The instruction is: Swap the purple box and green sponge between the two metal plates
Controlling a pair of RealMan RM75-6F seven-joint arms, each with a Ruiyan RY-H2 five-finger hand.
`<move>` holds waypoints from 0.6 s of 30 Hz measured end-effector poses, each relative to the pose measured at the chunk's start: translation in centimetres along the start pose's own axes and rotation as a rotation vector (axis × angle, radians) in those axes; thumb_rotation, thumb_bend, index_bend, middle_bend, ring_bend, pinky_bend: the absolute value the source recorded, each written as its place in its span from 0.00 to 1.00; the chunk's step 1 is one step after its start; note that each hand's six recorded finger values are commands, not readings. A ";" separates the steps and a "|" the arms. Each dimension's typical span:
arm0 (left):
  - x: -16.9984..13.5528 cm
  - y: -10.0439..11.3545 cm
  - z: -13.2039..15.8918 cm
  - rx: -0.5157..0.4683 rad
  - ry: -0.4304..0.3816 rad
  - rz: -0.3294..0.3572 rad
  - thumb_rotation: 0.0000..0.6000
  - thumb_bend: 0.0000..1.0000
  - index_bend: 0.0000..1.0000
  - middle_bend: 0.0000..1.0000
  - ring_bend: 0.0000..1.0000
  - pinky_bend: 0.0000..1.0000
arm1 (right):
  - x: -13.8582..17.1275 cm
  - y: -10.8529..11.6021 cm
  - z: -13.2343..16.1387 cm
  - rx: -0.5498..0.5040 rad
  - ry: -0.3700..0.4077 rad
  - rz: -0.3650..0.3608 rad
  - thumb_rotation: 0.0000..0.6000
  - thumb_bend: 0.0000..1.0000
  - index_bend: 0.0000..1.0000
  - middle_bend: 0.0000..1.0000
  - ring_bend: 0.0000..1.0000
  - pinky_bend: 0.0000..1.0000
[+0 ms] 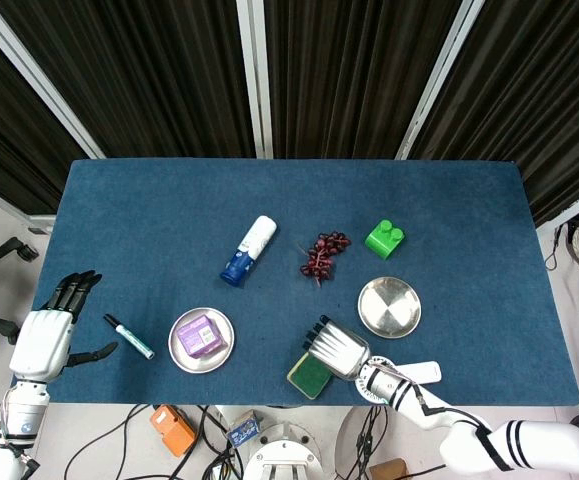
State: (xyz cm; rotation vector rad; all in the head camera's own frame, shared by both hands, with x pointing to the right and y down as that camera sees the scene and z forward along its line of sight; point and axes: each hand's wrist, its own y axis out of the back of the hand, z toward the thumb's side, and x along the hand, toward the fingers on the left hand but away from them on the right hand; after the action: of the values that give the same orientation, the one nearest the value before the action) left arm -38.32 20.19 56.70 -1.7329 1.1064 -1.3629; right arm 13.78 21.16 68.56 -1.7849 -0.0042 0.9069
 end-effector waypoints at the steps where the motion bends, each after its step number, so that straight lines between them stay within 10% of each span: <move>1: 0.0 0.0 0.0 0.000 0.001 0.000 0.96 0.02 0.10 0.08 0.09 0.39 | 0.0 0.0 -0.1 -0.003 -0.002 -0.005 1.00 0.44 0.81 0.67 0.65 0.68; 10: 0.2 0.6 -0.3 -0.011 0.008 0.014 0.96 0.02 0.10 0.08 0.09 0.39 | 0.7 2.2 -2.9 -0.043 -0.098 -0.123 1.00 0.45 0.82 0.68 0.66 0.69; 18: 0.5 0.5 -0.8 -0.016 0.015 0.005 0.96 0.02 0.10 0.08 0.09 0.39 | 5.5 2.3 -11.4 -0.096 -0.312 -0.154 1.00 0.45 0.82 0.68 0.66 0.69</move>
State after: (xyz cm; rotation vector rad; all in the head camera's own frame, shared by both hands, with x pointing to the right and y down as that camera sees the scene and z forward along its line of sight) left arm -39.19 19.49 56.63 -1.7324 1.1317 -1.3692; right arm 23.31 13.23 65.02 -1.6874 -0.3851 1.0777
